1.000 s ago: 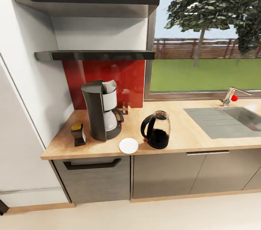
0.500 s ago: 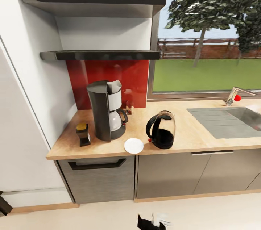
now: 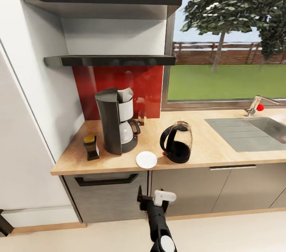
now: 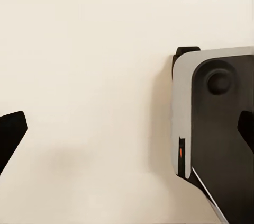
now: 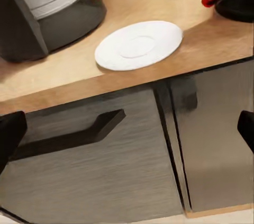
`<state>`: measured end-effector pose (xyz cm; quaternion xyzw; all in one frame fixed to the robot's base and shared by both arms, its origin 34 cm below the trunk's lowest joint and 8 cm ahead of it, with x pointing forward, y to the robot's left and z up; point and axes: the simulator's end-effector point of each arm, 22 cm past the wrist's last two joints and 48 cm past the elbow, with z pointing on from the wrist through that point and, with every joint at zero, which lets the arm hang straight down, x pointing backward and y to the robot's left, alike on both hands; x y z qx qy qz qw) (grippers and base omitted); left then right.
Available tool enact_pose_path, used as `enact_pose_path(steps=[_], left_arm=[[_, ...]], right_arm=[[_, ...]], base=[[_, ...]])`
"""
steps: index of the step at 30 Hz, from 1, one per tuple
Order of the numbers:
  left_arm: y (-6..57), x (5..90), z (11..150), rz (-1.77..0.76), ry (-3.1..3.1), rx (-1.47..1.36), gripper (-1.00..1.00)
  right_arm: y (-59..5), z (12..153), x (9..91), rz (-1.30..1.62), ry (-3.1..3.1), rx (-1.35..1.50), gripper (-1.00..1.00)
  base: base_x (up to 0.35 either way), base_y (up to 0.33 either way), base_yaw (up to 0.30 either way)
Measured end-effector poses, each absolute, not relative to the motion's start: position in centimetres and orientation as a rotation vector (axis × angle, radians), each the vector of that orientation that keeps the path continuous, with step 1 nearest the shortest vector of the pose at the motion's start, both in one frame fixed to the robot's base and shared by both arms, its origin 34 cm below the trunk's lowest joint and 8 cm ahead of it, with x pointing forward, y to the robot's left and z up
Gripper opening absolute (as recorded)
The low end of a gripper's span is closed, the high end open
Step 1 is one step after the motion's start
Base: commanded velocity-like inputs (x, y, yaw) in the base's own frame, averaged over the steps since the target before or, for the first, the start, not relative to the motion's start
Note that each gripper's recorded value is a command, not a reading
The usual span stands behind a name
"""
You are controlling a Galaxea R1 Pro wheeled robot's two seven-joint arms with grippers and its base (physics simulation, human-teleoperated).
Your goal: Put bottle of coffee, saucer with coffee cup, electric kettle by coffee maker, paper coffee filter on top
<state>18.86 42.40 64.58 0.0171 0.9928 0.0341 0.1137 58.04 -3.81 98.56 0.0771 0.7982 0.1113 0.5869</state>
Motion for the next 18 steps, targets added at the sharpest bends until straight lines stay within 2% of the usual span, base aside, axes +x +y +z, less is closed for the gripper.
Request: enact_pose_path(steps=[8,18], left_arm=[[42.3,18.8,64.6,0.099,2.912,0.052,1.00],[42.2,18.8,64.5,0.097,2.913,0.054,1.00]], right_arm=[[-5.6,104.8,62.4,0.242,1.859,0.169,1.00],[-3.8,108.9,64.9,0.206,1.840,0.064,1.00]], base=[[0.000,0.000,0.000],[0.000,0.000,0.000]])
